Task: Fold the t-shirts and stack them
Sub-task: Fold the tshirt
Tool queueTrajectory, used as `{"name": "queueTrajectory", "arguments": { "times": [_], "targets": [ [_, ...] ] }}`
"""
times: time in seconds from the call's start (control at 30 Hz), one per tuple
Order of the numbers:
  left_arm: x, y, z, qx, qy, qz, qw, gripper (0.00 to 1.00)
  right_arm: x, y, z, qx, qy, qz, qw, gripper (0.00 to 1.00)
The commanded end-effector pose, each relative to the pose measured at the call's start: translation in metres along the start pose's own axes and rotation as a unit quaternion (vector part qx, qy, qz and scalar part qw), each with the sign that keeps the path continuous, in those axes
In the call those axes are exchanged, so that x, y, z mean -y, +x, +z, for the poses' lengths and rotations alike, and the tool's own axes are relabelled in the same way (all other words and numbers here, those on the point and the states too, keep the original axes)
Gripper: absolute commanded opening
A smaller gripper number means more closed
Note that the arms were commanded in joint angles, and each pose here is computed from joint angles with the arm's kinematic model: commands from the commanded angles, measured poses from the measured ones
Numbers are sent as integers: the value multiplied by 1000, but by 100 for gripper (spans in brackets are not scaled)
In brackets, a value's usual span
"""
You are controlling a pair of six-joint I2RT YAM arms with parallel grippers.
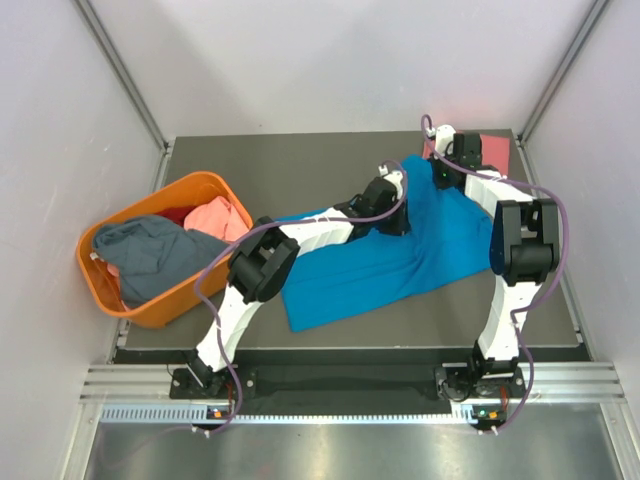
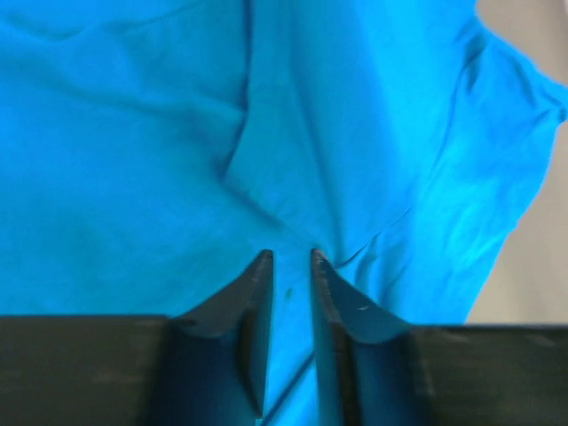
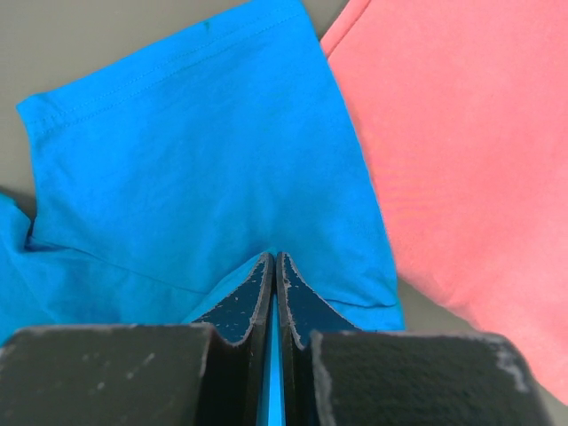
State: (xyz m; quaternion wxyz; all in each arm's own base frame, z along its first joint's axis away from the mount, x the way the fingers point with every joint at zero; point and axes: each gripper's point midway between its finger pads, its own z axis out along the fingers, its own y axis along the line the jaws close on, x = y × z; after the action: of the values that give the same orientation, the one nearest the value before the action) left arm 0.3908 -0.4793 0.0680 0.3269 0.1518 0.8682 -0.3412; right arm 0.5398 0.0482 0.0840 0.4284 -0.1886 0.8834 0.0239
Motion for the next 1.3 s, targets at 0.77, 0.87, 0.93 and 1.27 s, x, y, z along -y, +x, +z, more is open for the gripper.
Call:
{"name": "queueTrajectory", "arguments": {
  "times": [0.77,0.87,0.93,1.27],
  "targets": [
    [-13,-16,46,37,2,18,999,4,-1,-18,1,34,0,-16,999,0],
    [-11,-27,37,47,-8,14,999,0,1,-17,0,33,3,-16,999,0],
    [-5,-39,27,64,-13,13,998,0,2,-18,1,36,5,-16,999,0],
    [-19,-45,9,93,-65,-2,994,0,3,-17,7,39,6,-1,999,0]
  ]
}}
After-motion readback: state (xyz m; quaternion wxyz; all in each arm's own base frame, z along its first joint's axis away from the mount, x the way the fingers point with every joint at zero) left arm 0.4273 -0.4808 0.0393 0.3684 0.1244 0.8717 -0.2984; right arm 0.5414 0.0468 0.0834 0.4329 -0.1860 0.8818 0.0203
